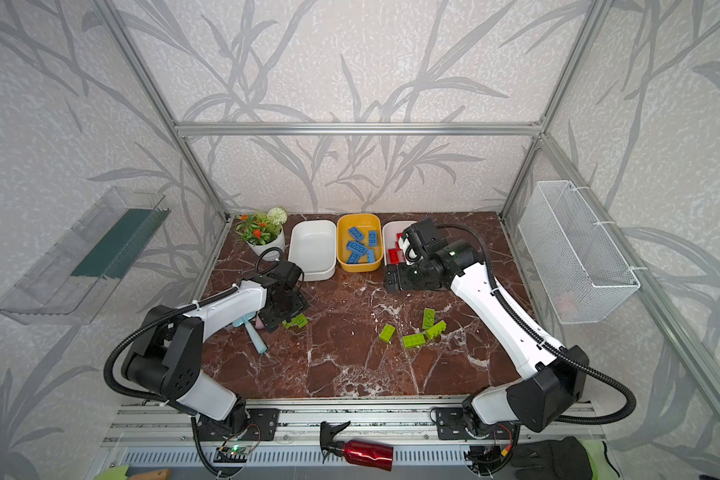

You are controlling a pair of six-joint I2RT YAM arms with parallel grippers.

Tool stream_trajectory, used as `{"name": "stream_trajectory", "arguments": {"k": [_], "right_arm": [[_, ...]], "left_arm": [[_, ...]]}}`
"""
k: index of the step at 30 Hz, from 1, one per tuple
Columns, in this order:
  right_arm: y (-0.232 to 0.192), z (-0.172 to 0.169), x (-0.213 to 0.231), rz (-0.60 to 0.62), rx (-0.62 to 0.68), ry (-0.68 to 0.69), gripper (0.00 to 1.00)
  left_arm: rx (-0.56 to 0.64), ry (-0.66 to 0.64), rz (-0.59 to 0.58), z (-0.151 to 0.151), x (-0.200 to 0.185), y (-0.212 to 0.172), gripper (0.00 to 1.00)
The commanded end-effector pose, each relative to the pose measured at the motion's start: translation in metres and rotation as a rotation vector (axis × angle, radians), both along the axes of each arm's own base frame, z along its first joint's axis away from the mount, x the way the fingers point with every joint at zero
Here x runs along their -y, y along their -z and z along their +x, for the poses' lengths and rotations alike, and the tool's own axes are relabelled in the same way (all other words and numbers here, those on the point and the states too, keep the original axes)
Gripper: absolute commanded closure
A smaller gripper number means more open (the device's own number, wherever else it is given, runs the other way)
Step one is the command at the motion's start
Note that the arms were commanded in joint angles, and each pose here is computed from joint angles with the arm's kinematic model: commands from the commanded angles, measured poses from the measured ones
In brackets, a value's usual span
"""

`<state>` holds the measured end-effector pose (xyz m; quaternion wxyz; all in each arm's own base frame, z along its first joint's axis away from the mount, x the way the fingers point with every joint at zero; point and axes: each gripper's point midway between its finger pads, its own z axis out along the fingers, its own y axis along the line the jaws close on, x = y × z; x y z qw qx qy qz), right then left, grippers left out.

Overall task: Sort the legos into containers by color
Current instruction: 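Grasp the green 2x2 brick with the left gripper while the right gripper withdraws, then carry the green brick with the left gripper into the empty white bin and release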

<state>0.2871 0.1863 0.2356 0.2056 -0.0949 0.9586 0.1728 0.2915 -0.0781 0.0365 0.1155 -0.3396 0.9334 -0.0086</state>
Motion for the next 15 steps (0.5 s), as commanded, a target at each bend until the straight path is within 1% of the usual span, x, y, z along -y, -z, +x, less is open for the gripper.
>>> {"name": "stream_trajectory", "arguments": {"k": [1, 5, 9, 15], "right_arm": [[-0.006, -0.004, 0.004, 0.007, 0.017, -0.012, 0.01], [-0.006, -0.005, 0.003, 0.009, 0.016, -0.025, 0.01], [-0.004, -0.006, 0.001, 0.018, 0.005, -0.032, 0.01], [-0.004, -0.007, 0.002, 0.02, 0.006, -0.028, 0.01]], "left_arm": [[-0.007, -0.047, 0.038, -0.006, -0.011, 0.005, 0.12], [-0.016, -0.062, 0.049, -0.012, -0.015, 0.01, 0.13], [-0.037, -0.064, 0.056, -0.016, -0.016, 0.016, 0.19], [-0.035, -0.072, 0.065, -0.02, -0.019, 0.016, 0.33]]}}
